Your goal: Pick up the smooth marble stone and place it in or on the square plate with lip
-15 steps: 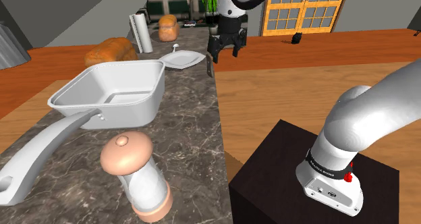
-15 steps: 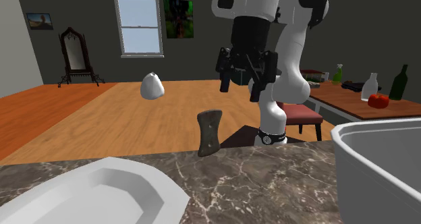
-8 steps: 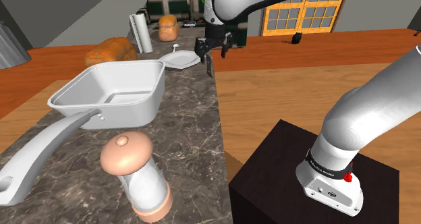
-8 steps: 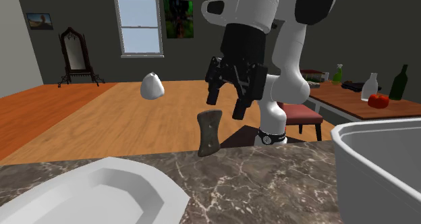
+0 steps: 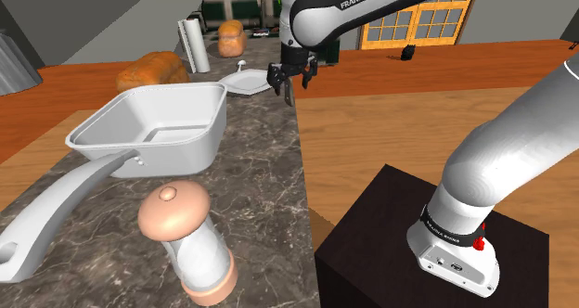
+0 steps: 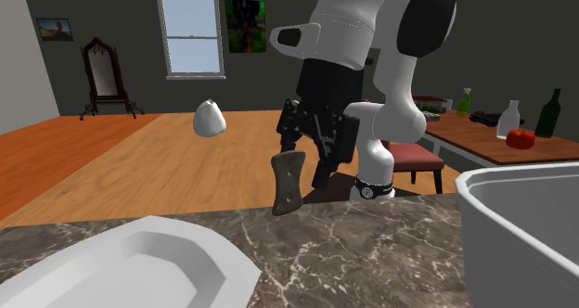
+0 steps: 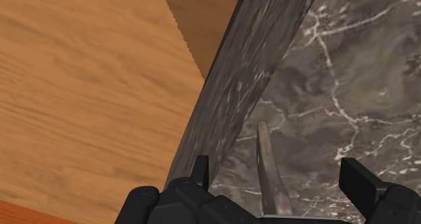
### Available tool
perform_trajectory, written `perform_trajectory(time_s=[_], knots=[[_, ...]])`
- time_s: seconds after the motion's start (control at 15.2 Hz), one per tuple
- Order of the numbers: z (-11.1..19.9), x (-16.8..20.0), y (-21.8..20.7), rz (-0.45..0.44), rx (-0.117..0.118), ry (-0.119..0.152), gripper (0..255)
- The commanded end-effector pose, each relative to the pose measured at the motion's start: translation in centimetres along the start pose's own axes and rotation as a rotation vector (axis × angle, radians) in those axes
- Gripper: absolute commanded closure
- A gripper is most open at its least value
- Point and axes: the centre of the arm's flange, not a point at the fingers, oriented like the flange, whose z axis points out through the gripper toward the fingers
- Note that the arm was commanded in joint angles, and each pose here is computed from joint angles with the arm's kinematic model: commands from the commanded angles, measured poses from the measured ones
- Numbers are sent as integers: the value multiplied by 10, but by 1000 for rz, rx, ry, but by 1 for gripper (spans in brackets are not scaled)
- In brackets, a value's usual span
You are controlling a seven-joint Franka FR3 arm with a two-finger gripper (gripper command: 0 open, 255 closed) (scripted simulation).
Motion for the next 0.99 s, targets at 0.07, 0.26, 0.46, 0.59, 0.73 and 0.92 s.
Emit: perform_trajectory(time_s=[0.07,0.26,0.46,0.59,0.73,0.92], knots=[[1,0,0,0,0,0,0],[1,0,0,0,0,0,0],[1,0,0,0,0,0,255],[1,0,0,0,0,0,255],[1,0,0,0,0,0,255],[1,0,0,0,0,0,255]])
